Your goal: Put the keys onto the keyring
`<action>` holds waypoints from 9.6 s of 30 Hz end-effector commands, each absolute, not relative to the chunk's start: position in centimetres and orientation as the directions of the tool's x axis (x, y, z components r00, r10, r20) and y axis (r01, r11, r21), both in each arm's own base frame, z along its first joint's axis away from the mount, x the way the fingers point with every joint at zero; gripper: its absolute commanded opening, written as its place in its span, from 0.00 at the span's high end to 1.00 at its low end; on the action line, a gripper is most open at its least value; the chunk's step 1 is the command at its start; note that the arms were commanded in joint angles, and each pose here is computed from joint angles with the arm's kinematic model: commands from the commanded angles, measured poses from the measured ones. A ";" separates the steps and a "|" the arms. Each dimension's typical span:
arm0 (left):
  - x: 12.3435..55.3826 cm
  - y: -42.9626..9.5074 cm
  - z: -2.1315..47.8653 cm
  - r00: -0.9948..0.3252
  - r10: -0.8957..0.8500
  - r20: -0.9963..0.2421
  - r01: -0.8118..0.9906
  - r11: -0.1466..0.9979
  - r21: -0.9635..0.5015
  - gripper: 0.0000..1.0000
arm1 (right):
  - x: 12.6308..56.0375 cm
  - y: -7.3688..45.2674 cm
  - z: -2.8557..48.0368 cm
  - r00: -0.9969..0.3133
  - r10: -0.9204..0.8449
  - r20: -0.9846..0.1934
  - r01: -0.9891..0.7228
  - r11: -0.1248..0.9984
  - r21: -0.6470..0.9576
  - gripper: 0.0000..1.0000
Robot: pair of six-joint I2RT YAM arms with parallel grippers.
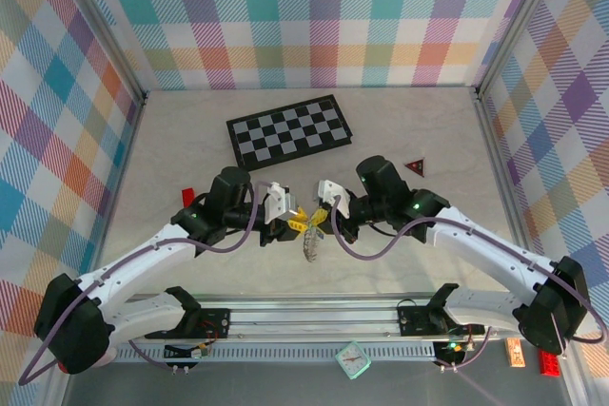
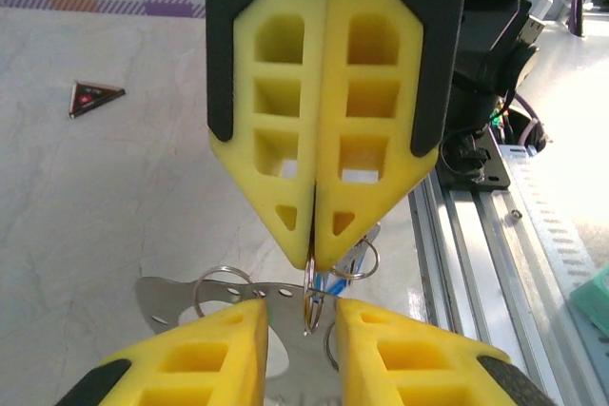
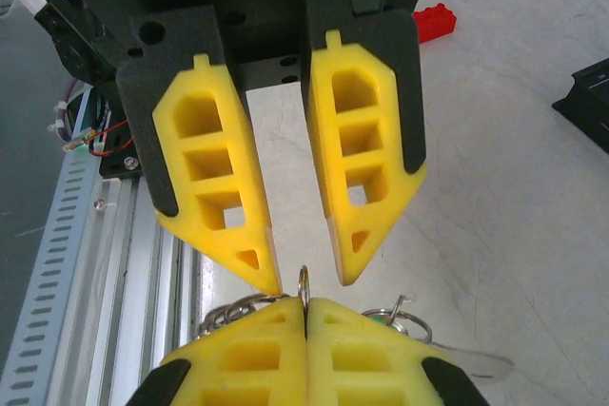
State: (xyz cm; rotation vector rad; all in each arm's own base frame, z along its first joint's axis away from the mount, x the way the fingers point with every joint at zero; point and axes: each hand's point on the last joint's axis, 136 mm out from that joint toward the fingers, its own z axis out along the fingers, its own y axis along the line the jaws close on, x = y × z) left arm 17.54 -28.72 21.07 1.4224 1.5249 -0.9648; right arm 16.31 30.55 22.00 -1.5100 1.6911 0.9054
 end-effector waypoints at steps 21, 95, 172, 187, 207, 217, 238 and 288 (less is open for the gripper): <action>17.1 -29.1 22.0 -0.015 0.345 -0.939 0.999 0.043 0.000 1.00 | 16.1 29.7 22.4 -0.068 -0.506 -0.860 -0.988 0.154 -0.013 0.69; 17.2 -29.1 22.2 0.042 0.262 -0.964 0.996 0.067 0.061 1.00 | 15.6 29.4 19.0 -0.153 -0.544 -0.825 -0.983 0.171 0.069 0.80; 17.0 -29.0 21.9 0.006 0.334 -0.942 0.999 0.049 0.024 1.00 | 16.2 30.2 21.6 -0.144 -0.462 -0.875 -0.986 0.144 0.086 0.67; 17.4 -29.2 22.3 -0.034 0.288 -0.957 0.997 0.080 -0.011 1.00 | 15.8 31.2 19.4 -0.229 -0.470 -0.853 -0.973 0.122 0.194 0.70; 16.9 -29.5 23.4 0.014 0.224 -0.974 0.999 0.045 0.025 1.00 | 15.7 31.3 17.9 -0.228 -0.543 -0.808 -0.973 0.111 0.200 1.00; 16.5 -29.2 22.6 0.033 0.242 -0.970 0.998 0.035 0.043 1.00 | 16.2 29.3 19.7 -0.205 -0.489 -0.848 -0.974 0.188 0.127 0.76; 16.4 -29.2 23.4 0.057 0.202 -0.978 0.997 0.031 0.064 1.00 | 16.7 31.3 20.7 -0.235 -0.384 -0.893 -0.970 0.148 0.191 0.80; 16.4 -28.8 21.6 0.015 0.356 -0.934 1.000 0.014 0.021 1.00 | 16.4 31.2 22.7 -0.104 -0.454 -0.885 -0.994 0.081 0.075 0.69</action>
